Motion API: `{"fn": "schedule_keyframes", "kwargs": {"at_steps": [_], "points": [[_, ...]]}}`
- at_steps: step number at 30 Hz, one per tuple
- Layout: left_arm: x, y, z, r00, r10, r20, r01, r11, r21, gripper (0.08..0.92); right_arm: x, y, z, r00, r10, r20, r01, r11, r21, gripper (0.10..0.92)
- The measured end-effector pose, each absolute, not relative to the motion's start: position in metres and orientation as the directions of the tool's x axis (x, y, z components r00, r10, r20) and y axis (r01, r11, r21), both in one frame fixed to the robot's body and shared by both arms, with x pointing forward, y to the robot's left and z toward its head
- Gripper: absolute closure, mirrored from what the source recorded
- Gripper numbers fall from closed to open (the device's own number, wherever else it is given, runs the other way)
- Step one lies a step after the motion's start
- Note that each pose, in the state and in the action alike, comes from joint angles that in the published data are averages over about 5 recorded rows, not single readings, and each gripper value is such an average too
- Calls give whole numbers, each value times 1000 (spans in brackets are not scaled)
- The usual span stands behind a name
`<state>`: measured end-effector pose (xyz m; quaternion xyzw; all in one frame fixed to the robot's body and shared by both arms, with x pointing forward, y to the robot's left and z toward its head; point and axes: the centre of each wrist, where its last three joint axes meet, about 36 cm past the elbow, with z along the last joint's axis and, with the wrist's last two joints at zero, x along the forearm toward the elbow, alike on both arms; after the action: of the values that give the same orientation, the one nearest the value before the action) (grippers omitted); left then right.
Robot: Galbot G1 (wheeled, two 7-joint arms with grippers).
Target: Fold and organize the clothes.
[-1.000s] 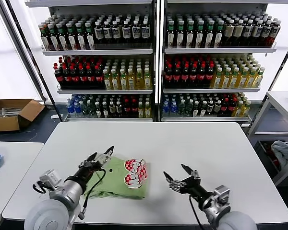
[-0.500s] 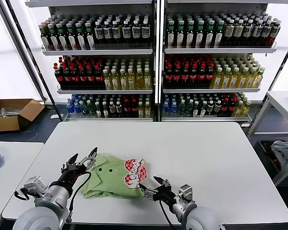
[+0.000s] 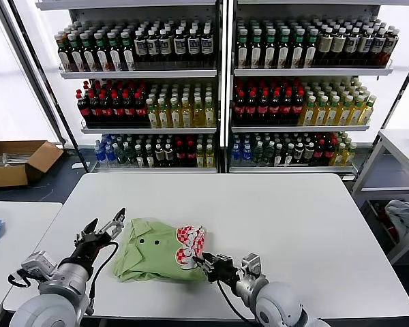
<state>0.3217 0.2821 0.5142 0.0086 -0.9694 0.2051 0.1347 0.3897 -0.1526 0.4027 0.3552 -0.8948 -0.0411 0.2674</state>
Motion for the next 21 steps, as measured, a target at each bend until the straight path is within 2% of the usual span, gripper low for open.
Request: {"fn": "schedule_keyframes", "kwargs": {"at_steps": [5,8,16,21], "points": [[321,283,513,-962,37,269,-77,913,-401,177,392,-166,405,-593,-661,461,-634,736,239,852],[320,284,512,-962,36,271,-80,911,-405,177,392,-178,407,-592,-655,469,-639,737,223,909],[320,281,511,-961,43,273,-79,904,-420,177,391,-223,417,-614,-615,494,-624,762,174,916],[318,279,509,-959,51,278,-77,900,-429,177,384,-248,428,-644,-569,511,-605,788,114,916]]}}
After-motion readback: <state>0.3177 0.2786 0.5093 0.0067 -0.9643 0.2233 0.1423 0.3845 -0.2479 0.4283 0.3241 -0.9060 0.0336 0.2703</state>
